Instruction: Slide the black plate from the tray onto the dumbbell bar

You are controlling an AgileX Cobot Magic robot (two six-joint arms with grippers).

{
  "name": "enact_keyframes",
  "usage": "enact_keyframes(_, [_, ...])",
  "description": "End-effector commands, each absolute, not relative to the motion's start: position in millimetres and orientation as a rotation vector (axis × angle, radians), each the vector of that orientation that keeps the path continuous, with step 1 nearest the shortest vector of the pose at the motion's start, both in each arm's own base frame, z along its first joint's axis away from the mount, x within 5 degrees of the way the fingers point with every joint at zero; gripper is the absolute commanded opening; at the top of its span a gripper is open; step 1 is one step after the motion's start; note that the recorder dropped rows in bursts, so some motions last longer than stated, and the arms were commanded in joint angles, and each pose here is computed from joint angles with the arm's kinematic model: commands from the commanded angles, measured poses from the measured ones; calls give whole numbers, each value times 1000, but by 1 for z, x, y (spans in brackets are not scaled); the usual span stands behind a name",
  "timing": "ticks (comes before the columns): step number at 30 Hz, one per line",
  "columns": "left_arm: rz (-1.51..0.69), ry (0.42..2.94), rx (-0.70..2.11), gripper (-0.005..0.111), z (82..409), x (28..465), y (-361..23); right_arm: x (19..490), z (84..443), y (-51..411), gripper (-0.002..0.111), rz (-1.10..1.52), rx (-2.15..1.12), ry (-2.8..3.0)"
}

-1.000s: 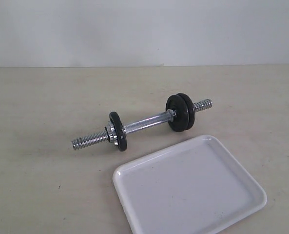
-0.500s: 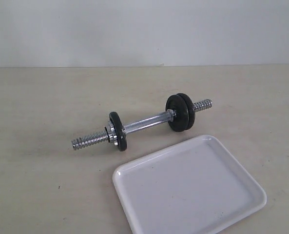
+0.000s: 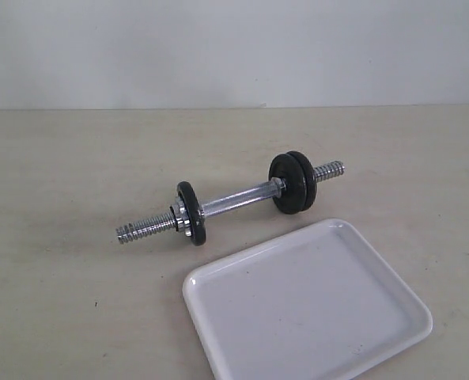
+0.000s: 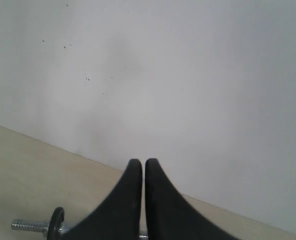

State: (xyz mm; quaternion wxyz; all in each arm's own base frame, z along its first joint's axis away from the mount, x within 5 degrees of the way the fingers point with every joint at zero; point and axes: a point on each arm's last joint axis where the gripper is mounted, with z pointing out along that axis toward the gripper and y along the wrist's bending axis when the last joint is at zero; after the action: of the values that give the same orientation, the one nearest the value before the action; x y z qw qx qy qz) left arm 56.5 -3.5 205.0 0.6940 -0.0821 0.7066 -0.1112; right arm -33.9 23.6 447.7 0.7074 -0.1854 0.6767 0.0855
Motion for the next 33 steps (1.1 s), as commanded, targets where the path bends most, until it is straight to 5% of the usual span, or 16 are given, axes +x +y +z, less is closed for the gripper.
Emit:
enact_keyframes(1, [-61,1590,-30,4,203,56,-1,7,418,27,0,302,-299,1472])
enact_keyframes(13, [-17,1694,11,4,194,56,-1,41,355,30,0,324,-280,1664])
enact_keyframes(28, [6,1778,31,4,187,55,-1,46,343,29,0,312,-266,1710])
enact_keyframes(33, [6,1778,31,4,187,55,-1,68,274,16,0,57,-291,1792])
